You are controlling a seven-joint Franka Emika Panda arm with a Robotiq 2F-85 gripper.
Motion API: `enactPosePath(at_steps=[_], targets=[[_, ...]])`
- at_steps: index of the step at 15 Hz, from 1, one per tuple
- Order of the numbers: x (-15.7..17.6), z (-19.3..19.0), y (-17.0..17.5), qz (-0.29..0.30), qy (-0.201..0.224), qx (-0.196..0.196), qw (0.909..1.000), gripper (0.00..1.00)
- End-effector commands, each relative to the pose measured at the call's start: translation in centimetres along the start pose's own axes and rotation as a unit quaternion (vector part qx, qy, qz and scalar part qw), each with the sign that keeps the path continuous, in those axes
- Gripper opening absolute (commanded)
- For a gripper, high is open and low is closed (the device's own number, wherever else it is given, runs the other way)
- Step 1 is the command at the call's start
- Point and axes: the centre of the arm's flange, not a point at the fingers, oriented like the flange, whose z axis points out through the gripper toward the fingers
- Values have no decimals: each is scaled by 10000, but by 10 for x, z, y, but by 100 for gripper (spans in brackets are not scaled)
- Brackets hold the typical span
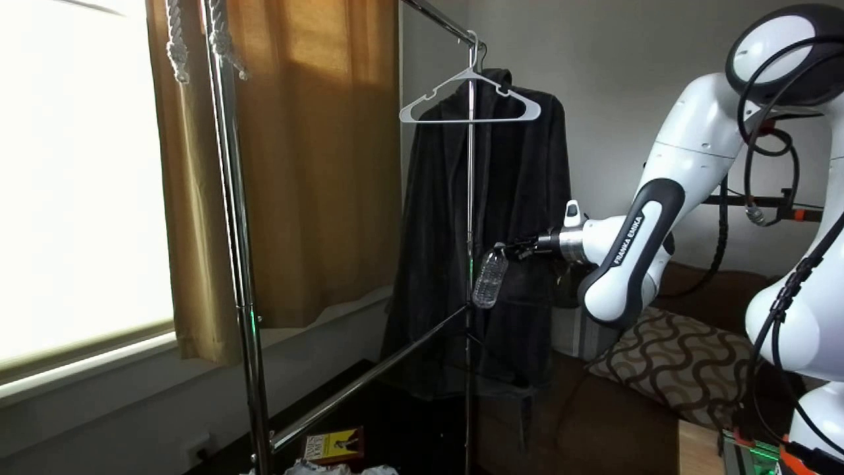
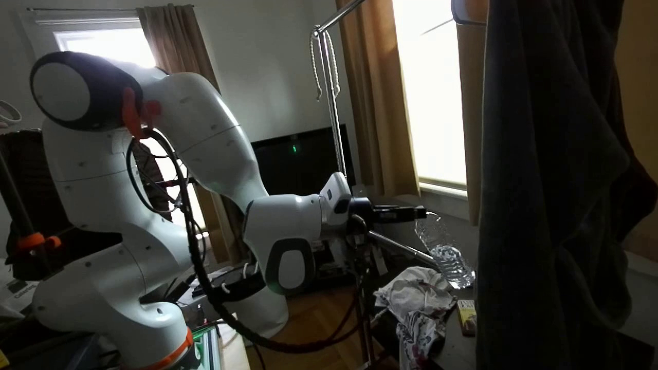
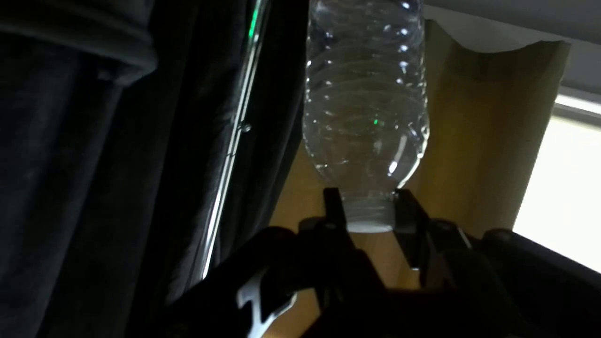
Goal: Put the water bottle in the grey rob
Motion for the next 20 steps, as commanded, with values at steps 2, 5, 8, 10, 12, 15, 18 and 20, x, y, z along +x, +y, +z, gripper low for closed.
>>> enactPosePath(at_steps=[2, 5, 8, 10, 12, 15, 18, 20], targets=[[73, -59, 28, -431, -238, -593, 9970, 8], [103, -87, 46, -600, -67, -1059, 9925, 8], [102, -45, 62, -590, -7, -1072, 9925, 32], [114, -64, 61, -663, 88, -1226, 9902, 8], [107, -54, 60, -603, 20, -1298, 9897, 8], [93, -34, 60, -625, -143, -1338, 9889, 8], [85, -21, 65, -522, -96, -1397, 9888, 8], [88, -22, 71, -501, 53, -1548, 9867, 8]])
